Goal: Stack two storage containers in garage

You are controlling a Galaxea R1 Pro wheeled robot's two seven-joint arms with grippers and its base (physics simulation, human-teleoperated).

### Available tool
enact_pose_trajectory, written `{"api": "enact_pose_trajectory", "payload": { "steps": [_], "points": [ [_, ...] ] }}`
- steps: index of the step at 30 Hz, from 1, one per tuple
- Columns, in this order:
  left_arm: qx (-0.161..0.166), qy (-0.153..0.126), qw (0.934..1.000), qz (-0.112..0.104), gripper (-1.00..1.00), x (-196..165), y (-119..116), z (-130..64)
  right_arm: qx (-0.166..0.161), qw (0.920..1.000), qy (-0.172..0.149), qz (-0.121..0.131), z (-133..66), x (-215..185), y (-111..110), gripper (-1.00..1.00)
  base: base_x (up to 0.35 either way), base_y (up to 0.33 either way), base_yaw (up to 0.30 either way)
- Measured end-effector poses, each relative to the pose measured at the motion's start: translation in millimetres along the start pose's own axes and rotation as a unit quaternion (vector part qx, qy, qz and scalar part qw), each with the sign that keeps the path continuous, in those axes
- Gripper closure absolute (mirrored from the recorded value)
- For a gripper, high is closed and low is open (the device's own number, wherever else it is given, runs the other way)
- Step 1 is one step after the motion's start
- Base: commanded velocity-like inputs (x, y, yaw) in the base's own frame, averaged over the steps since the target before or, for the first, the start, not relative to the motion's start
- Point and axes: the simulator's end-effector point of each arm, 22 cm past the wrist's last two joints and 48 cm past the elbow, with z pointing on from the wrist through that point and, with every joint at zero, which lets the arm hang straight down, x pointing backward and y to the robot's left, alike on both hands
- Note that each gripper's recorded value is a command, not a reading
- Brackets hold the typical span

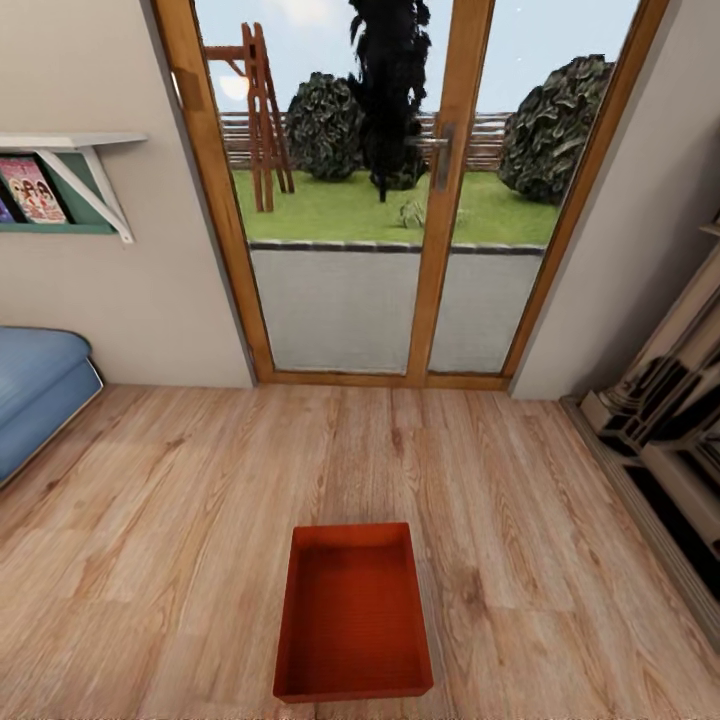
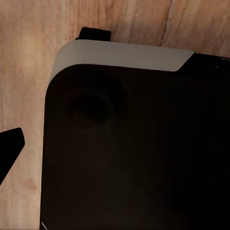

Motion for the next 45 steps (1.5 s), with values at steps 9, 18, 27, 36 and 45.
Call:
{"api": "enact_pose_trajectory", "payload": {
  "steps": [9, 18, 27, 36, 45],
  "points": [
    [-0.001, 0.007, 1.0000, 0.000, -1.00, 6, 1, 1.0, 0.000, 1.0000, 0.007, -0.001, 0.6, 6, 0, -1.00, 0.000, 0.000, 0.000],
    [-0.002, 0.014, 0.9999, 0.000, -1.00, 12, 2, 1.8, 0.000, 0.9999, 0.014, -0.002, 1.3, 11, 1, -1.00, 0.000, 0.000, 0.000],
    [-0.003, 0.021, 0.9998, 0.000, -1.00, 17, 3, 2.7, 0.000, 0.9998, 0.021, -0.004, 1.8, 17, 0, -1.00, 0.000, 0.000, 0.000],
    [-0.004, 0.026, 0.9996, 0.000, -1.00, 21, 3, 3.2, 0.000, 0.9997, 0.026, -0.004, 2.3, 21, 0, -1.00, 0.000, 0.000, 0.000],
    [-0.004, 0.027, 0.9996, 0.000, -1.00, 22, 3, 3.2, 0.000, 0.9997, 0.026, -0.006, 2.3, 21, 0, -1.00, 0.000, 0.000, 0.000]
  ]
}}
